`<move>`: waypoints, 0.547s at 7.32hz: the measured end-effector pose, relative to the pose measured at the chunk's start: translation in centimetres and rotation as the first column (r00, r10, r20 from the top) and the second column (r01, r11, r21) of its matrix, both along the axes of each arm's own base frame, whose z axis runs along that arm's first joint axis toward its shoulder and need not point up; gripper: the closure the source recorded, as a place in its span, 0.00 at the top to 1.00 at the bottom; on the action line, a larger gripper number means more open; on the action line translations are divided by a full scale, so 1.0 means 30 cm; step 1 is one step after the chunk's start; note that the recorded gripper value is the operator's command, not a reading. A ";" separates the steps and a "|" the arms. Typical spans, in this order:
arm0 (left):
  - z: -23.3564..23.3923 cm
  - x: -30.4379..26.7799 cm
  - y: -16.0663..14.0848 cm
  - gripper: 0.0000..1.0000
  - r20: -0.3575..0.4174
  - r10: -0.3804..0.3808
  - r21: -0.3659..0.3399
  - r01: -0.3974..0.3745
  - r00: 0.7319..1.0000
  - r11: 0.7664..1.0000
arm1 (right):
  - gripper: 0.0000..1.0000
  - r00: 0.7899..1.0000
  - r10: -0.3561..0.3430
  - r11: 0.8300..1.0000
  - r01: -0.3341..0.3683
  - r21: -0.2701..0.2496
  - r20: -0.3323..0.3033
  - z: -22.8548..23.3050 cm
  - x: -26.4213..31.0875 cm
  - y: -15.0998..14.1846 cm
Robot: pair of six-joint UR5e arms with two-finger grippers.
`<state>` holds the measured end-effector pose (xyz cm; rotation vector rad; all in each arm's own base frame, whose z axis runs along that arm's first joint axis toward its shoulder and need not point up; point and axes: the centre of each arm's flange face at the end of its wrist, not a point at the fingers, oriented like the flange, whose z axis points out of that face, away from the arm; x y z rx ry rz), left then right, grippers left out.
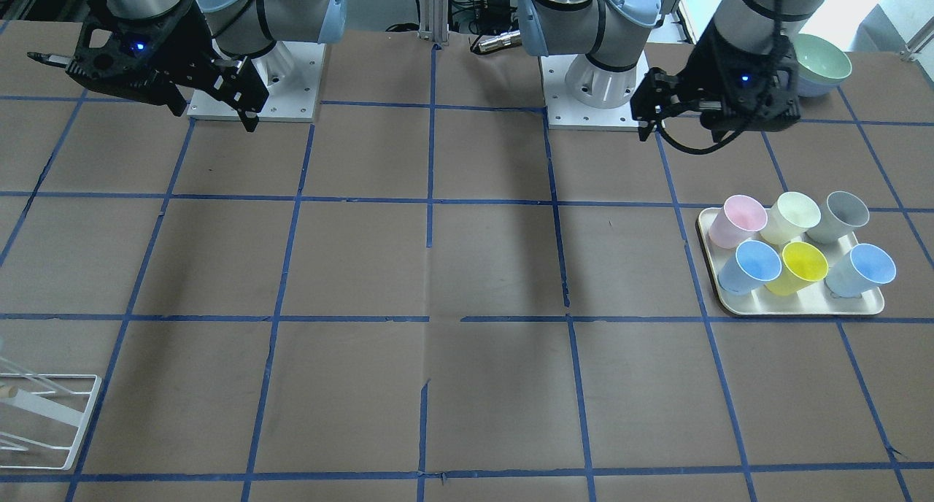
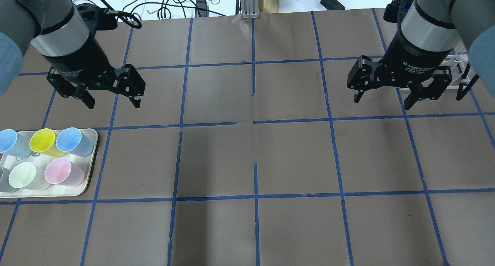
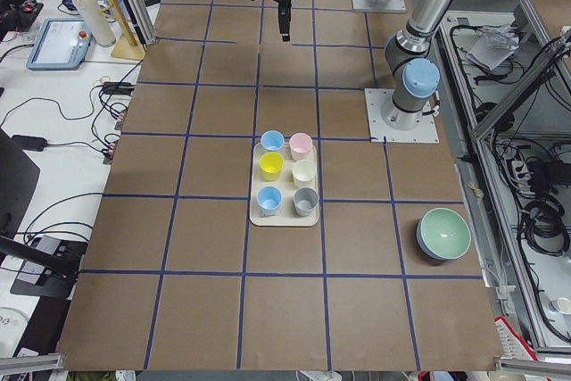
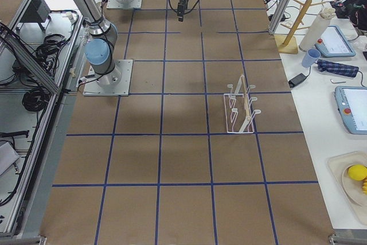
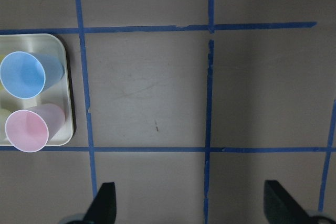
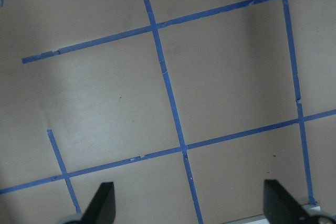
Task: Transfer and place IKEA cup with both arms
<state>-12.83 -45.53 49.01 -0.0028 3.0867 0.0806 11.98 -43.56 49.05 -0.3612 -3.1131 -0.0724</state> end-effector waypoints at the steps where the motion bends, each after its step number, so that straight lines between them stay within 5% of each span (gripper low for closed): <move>1: -0.007 -0.043 0.007 1.00 -0.009 -0.007 -0.015 0.007 1.000 1.000 | 1.00 1.000 -0.001 1.000 0.001 -0.001 0.000 0.001 0.000 0.000; 4: -0.009 -0.090 0.009 1.00 -0.080 -0.021 -0.042 0.018 0.997 0.999 | 1.00 1.000 -0.004 1.000 0.004 -0.007 0.000 0.005 0.000 -0.002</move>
